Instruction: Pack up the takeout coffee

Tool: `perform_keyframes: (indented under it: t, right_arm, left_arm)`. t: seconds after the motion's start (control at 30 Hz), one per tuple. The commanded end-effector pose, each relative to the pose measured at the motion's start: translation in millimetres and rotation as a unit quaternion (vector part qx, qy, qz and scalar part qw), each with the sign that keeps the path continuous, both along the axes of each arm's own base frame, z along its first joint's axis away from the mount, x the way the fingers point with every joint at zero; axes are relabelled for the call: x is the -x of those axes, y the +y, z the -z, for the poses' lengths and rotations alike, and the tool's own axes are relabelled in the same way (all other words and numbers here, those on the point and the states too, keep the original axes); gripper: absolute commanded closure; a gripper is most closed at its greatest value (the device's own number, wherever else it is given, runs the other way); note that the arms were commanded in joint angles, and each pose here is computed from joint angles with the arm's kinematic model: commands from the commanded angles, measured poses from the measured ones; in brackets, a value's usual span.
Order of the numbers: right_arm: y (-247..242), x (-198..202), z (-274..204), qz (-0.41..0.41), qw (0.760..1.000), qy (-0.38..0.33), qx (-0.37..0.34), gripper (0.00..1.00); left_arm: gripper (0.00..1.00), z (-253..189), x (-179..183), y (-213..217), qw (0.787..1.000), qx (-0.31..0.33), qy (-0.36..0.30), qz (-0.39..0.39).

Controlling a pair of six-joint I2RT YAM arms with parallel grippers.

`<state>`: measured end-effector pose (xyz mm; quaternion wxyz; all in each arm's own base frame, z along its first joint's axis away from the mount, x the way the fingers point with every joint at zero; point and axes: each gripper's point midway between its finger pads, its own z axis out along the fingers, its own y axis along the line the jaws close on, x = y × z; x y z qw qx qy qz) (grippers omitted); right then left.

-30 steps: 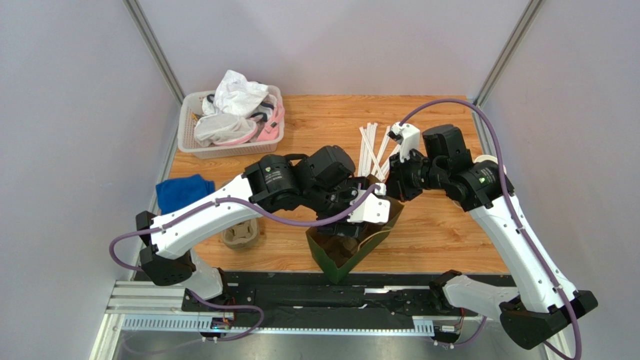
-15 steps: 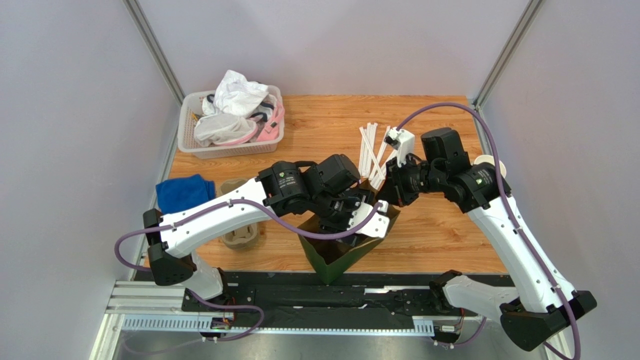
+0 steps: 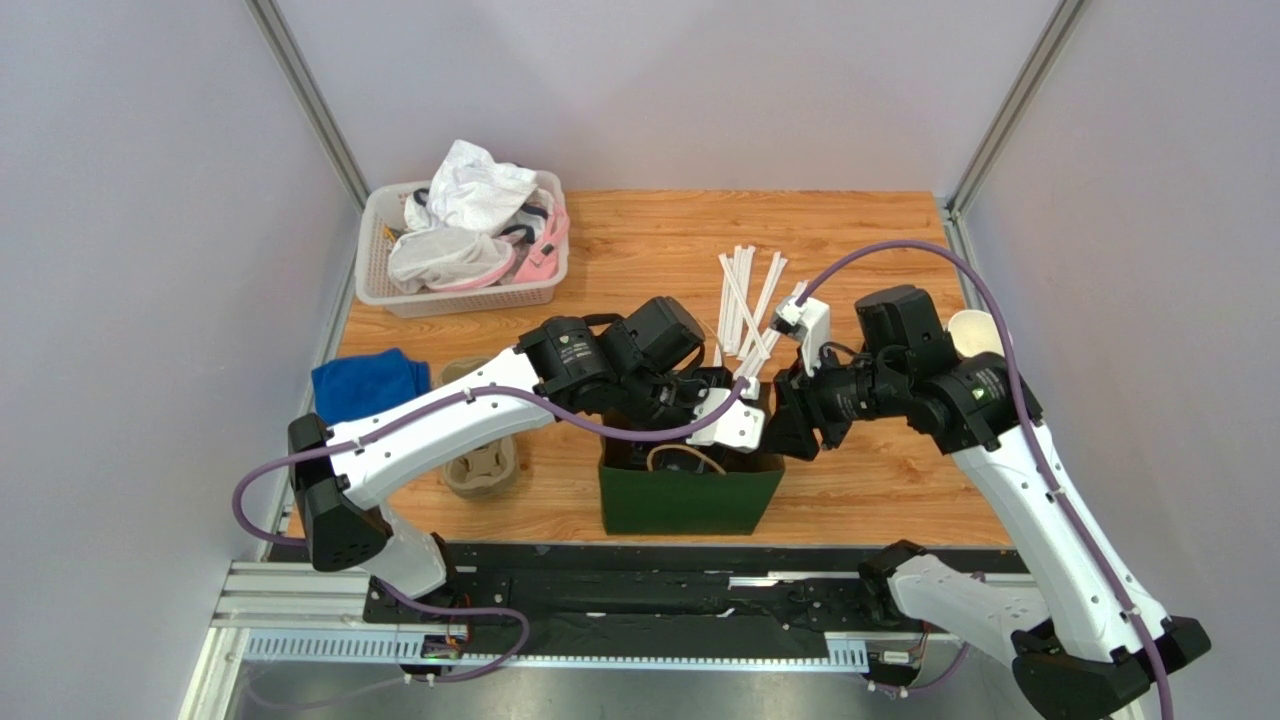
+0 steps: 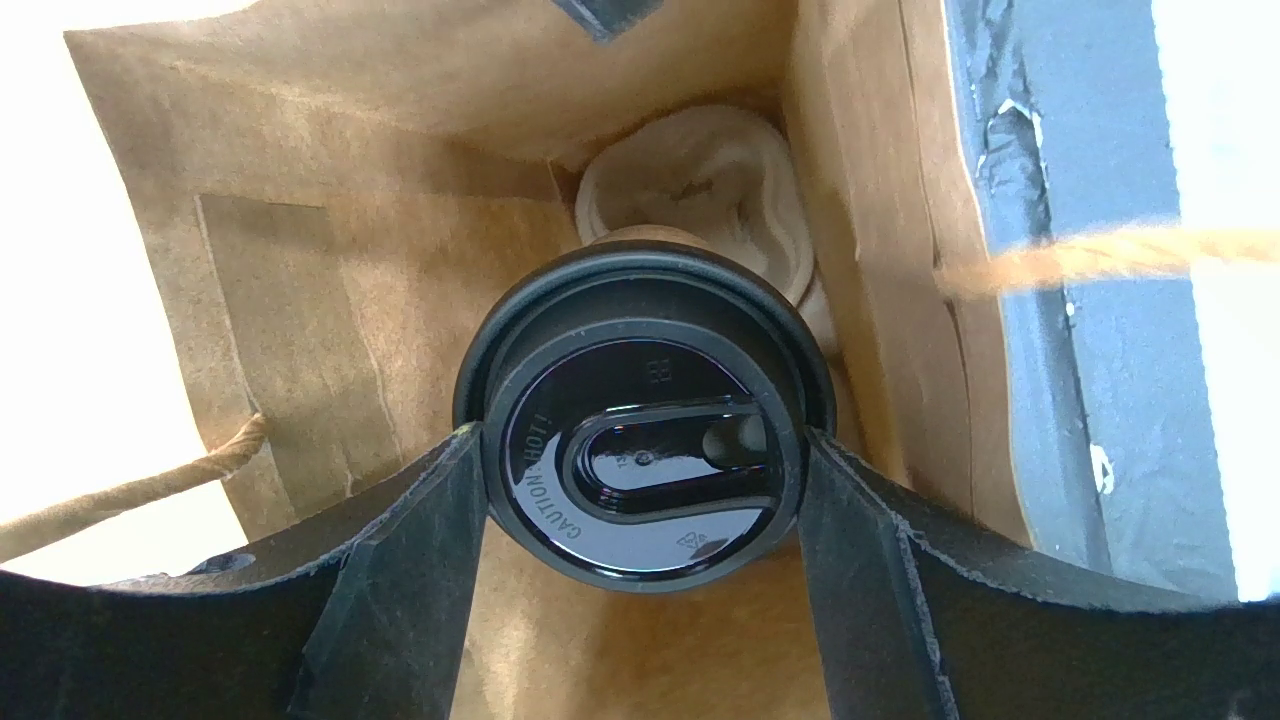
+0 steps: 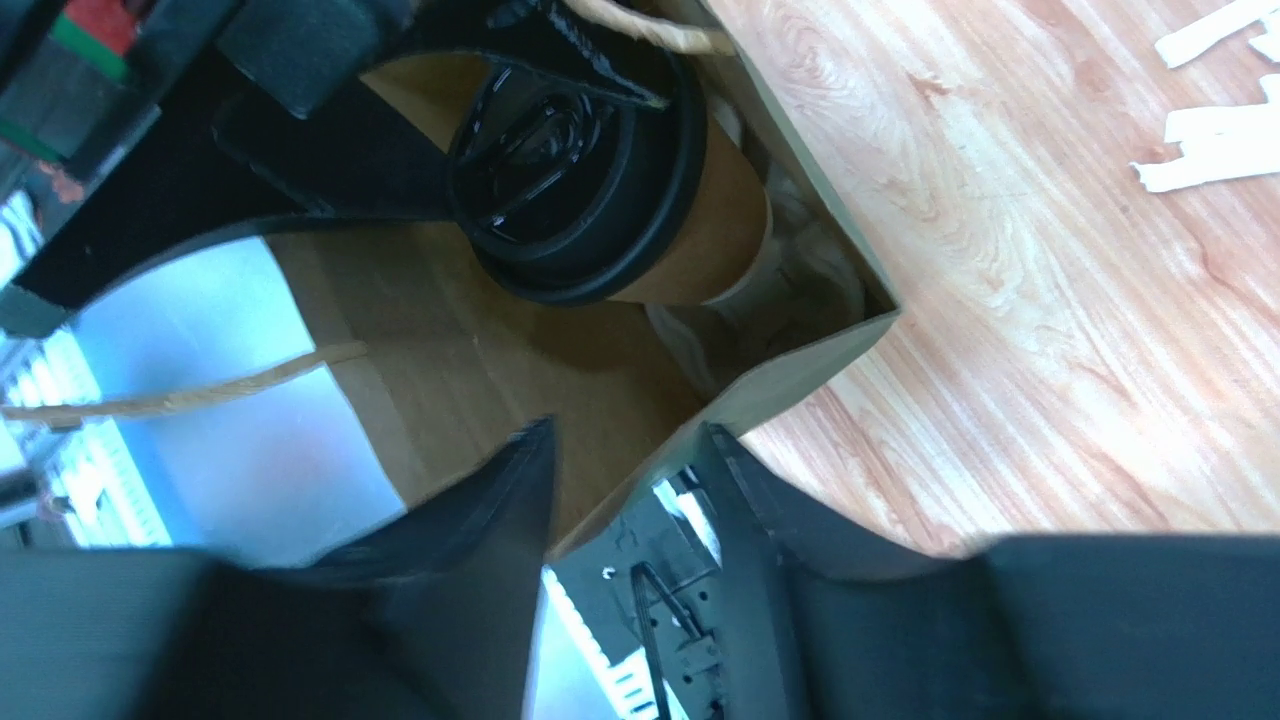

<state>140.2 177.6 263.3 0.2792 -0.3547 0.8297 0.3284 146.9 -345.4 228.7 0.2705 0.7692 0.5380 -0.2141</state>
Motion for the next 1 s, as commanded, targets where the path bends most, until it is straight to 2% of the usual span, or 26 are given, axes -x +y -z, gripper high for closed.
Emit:
perform_keyframes:
  t: [0.0, 0.1, 0.3, 0.4, 0.6, 0.77, 0.87, 0.97]
  right_arm:
    - [3.4, -7.5, -25.3, -0.02, 0.999, -0.043, -0.013, 0.49]
    - [8.1, -23.9, -36.0, -0.008, 0.998, -0.063, -0.019, 0.32]
    - [12.7, -48.0, -46.8, -0.007, 0.995, -0.093, -0.021, 0.16]
    - [17.4, -61.4, -41.6, -0.024, 0.993, -0.111, -0.011, 0.13]
    - [28.4, -85.5, -40.6, -0.055, 0.987, -0.151, -0.005, 0.13]
    - [40.7, -81.1, -33.2, -0.102, 0.983, -0.152, -0.012, 0.13]
    - [48.0, -76.8, -26.5, -0.118, 0.981, -0.155, -0.013, 0.19]
    - [52.3, -79.1, -26.1, -0.121, 0.979, -0.166, -0.015, 0.38]
  left_arm:
    - [0.94, -21.1, 9.9, -2.2, 0.999, 0.045, -0.005, 0.023]
    - [0.94, -20.2, 9.7, 0.0, 0.999, 0.04, -0.01, 0.027]
    - [0.93, -18.7, 12.4, 4.4, 0.999, 0.035, -0.013, 0.038]
    - [0.93, -15.9, 13.1, 6.2, 0.999, 0.031, -0.013, 0.042]
    - [0.93, -13.4, 14.6, 8.1, 0.998, 0.027, -0.012, 0.048]
    - [0.93, -8.9, 11.7, 8.8, 0.999, 0.018, -0.012, 0.038]
    - [0.93, -7.8, 10.9, 9.4, 0.999, 0.018, -0.014, 0.035]
    - [0.93, -3.9, 8.6, 12.0, 0.999, 0.011, -0.017, 0.027]
